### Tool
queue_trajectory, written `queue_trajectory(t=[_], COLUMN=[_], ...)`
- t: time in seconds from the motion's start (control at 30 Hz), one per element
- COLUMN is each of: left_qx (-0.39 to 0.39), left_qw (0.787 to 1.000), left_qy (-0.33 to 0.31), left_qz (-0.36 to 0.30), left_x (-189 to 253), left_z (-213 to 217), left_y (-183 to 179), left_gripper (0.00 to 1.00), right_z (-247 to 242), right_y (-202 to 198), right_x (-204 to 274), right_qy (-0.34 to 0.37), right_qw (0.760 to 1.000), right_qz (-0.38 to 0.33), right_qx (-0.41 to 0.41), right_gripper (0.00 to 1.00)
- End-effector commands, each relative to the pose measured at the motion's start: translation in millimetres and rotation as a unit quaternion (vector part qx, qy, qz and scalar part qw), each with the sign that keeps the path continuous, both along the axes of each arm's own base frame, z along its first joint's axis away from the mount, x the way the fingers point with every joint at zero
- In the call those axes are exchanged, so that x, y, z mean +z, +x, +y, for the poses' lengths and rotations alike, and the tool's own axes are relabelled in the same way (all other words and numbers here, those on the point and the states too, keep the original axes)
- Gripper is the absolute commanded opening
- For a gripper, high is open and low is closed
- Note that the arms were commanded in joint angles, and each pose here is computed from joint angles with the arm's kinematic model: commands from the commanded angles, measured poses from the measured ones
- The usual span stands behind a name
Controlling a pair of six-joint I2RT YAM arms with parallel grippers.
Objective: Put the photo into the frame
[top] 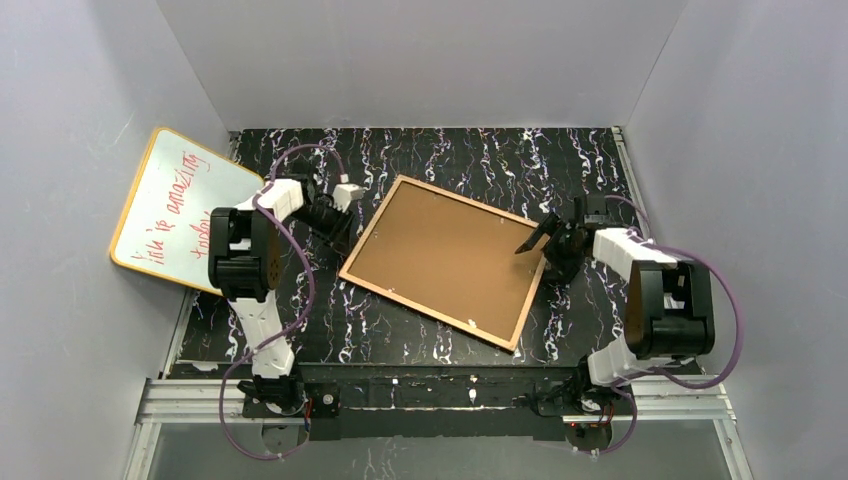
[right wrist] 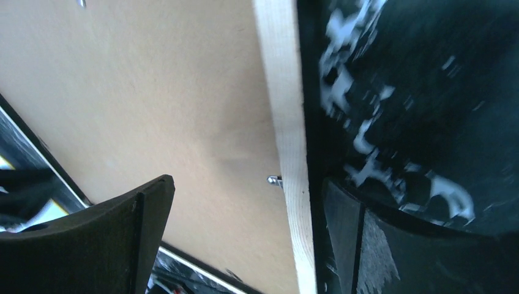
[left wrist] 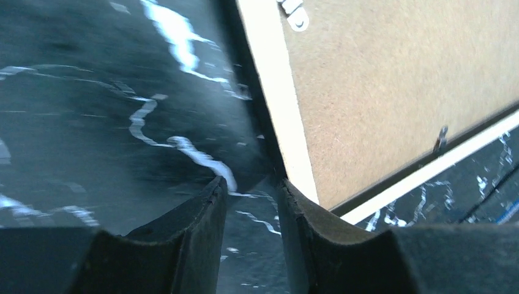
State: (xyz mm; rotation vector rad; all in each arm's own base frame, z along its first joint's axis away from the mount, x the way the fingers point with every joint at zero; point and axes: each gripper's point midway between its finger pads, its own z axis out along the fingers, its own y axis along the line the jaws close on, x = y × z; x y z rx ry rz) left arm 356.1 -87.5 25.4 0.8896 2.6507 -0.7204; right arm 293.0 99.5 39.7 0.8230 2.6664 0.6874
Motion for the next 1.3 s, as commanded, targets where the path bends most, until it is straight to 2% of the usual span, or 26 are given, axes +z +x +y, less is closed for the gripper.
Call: queue_trajectory(t=[0.0, 0.17, 0.33, 0.43, 0.5, 0.6, 0.77, 0.87, 1.07, 1.27], left_qx=[-0.063, -0.093, -0.099, -0.086, -0.072, -0.060, -0.045, -0.037, -0.026, -0.017], left_qw=[0.992, 0.987, 0.986, 0.985, 0.984, 0.978, 0.967, 0.963, 0.961, 0.964], left_qy=[-0.035, -0.053, -0.065, -0.092, -0.116, -0.145, -0.174, -0.177, -0.174, -0.162], left_qz=[0.106, 0.120, 0.116, 0.114, 0.118, 0.135, 0.181, 0.202, 0.213, 0.209], left_x=[-3.5, -1.2, 15.4, 32.8, 41.3, 42.6, 30.3, 20.1, 9.4, 1.2], left_z=[-34.6, -54.6, -52.0, -49.3, -49.6, -57.1, -67.7, -69.2, -71.2, -69.4], left_y=[-81.0, -111.7, -111.3, -100.6, -92.2, -86.4, -91.7, -96.6, -97.1, -94.0], left_gripper=[0.36, 0.35, 0.35, 0.35, 0.37, 0.39, 0.41, 0.39, 0.30, 0.23], right_z=[-19.8, -48.9, -68.9, -60.4, -35.9, 33.3, 139.5, 187.0, 257.2, 299.7], right_y=[53.5, 84.5, 97.5, 104.2, 107.6, 105.0, 91.9, 82.8, 71.1, 62.6], right_x=[15.3, 27.0, 60.6, 89.1, 107.0, 116.9, 110.2, 96.8, 75.9, 50.4], right_qy=[-0.001, -0.032, -0.077, -0.062, -0.038, -0.002, 0.093, 0.121, 0.146, 0.154], right_qw=[0.998, 0.996, 0.987, 0.982, 0.981, 0.980, 0.967, 0.958, 0.942, 0.933], right_qz=[-0.057, -0.061, -0.101, -0.149, -0.179, -0.198, -0.201, -0.192, -0.167, -0.144], right_qx=[-0.024, -0.061, -0.099, -0.093, -0.066, 0.015, 0.126, 0.178, 0.251, 0.290], right_gripper=[0.99, 0.99, 0.99, 0.94, 0.91, 0.89, 0.85, 0.81, 0.79, 0.76])
